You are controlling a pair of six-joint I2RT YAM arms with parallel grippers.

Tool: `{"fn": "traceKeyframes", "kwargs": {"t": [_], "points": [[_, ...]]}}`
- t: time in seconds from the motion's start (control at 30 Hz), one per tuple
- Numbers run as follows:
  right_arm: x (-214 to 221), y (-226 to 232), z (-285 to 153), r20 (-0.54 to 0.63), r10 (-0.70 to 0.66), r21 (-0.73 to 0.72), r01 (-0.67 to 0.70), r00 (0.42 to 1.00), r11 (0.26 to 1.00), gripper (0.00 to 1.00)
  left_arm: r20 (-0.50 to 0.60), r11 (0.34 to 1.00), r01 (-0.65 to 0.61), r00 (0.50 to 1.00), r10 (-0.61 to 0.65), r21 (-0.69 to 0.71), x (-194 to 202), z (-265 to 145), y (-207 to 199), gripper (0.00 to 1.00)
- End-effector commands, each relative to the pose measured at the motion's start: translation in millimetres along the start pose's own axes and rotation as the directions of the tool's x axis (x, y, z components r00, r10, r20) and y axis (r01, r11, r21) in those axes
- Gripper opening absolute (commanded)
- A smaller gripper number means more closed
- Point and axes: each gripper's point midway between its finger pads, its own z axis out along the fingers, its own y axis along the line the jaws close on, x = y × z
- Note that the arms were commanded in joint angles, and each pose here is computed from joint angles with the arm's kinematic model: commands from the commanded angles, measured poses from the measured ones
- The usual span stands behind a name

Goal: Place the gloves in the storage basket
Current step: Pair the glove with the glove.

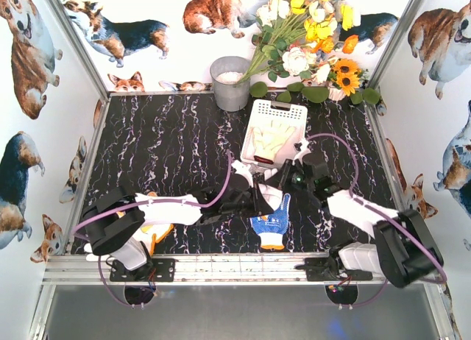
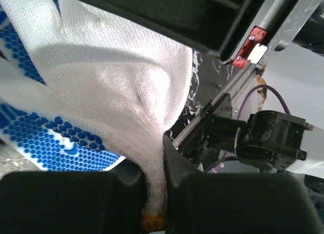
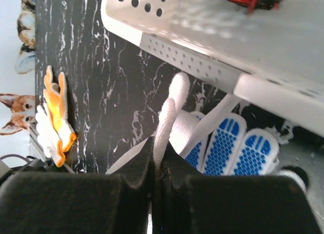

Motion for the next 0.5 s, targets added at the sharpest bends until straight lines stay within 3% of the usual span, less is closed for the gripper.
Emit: {"fn": "traceKeyframes", "kwargs": {"t": [0.0, 0.27, 0.47], "points": [[0.0, -10.0, -14.9, 0.033, -0.079, 0.055, 0.078, 0.996, 0.995, 0.0, -0.049, 0.997, 0.005, 0.999, -0.002, 0.078, 7.6, 2.9, -24.0, 0.02], [28.3, -25.5, -20.5, -0.034, -0.058, 0.067, 0.06, 0.998, 0.996, 0.0, -0.08, 0.996, 0.036, 0.996, -0.029, 0.085, 15.8, 7.6, -20.1, 0.33], [36.4, -32.3, -18.2, -0.057, -0.042, 0.079, 0.047, 0.997, 0.996, 0.0, -0.097, 0.996, 0.062, 0.994, -0.055, 0.065, 21.5, 8.7, -13.4, 0.45]]}}
